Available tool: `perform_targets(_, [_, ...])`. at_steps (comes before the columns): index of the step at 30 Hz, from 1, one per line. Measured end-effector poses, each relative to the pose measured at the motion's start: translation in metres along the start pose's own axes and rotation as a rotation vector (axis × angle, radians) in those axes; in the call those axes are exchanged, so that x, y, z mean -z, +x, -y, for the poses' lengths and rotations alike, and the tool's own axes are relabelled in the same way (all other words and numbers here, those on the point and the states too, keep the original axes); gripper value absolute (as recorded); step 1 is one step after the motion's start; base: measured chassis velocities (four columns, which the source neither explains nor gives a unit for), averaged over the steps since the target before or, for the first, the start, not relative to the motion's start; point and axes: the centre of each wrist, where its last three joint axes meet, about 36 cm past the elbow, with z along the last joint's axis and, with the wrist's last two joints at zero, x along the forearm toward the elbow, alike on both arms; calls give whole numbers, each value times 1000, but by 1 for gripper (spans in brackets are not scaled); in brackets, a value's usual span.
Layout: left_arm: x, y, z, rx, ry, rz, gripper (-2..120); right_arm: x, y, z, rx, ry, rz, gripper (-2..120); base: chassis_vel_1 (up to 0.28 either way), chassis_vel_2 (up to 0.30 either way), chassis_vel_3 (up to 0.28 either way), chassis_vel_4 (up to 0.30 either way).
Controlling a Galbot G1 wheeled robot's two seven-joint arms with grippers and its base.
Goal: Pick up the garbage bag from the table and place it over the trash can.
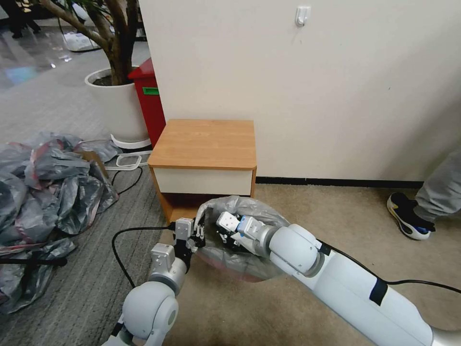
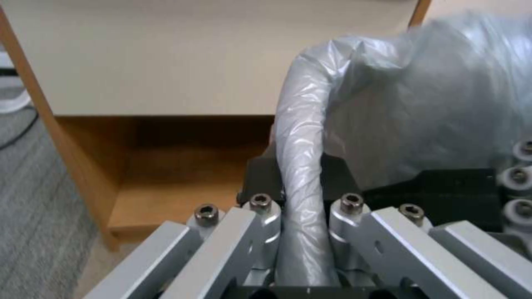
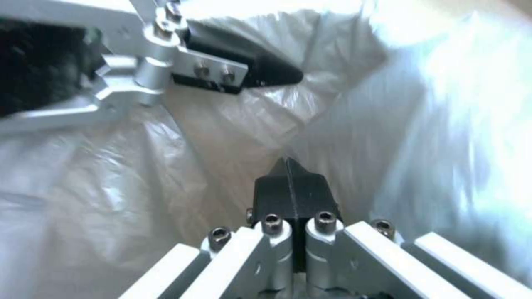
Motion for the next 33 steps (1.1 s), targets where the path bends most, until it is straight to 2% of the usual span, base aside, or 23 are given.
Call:
perform_targets(9, [3,-2,-9,22,76,-23,7,4,14,1,-2,-28,53,0,0,0,0,0])
perform_targets(12, [3,-2,-14,28,149,-44,7,1,30,3,-25,-43,111,0,0,0,0,0])
perform_targets(14, [2,-2,-15,30,170,-50,7,-2,34,4,-32,-52,130,0,0,0,0,0])
perform_targets(17, [0,-3,-20,32,245,-68,7,-18,52,1,-85,-122,227,0,0,0,0,0])
perform_targets(18, [0,-3,-20,32,245,-68,7,-18,52,1,-85,-122,227,0,0,0,0,0])
perform_targets(20, [-1,-3,-22,34,279,-80,7,-31,59,-8,-165,-190,303,0,0,0,0,0])
perform_targets(22, [-5,-3,-26,46,313,-99,7,-49,61,-23,-338,-288,454,0,0,0,0,0])
perform_targets(23, [-5,-3,-26,46,313,-99,7,-49,61,-23,-338,-288,454,0,0,0,0,0])
perform_targets(25, [-9,-3,-28,54,321,-114,7,-59,68,-31,-460,-355,510,5,0,0,0,0])
perform_targets(27, [-11,-2,-28,58,322,-127,7,-69,77,-36,-549,-392,527,15,0,0,0,0])
perform_targets(28, [-11,-2,-28,58,322,-127,7,-69,77,-36,-549,-392,527,15,0,0,0,0])
perform_targets(31, [-15,-1,-25,57,332,-148,7,-90,89,-52,-684,-450,506,30,0,0,0,0])
perform_targets(33, [-17,0,-23,57,336,-155,7,-96,91,-58,-719,-470,497,33,0,0,0,0])
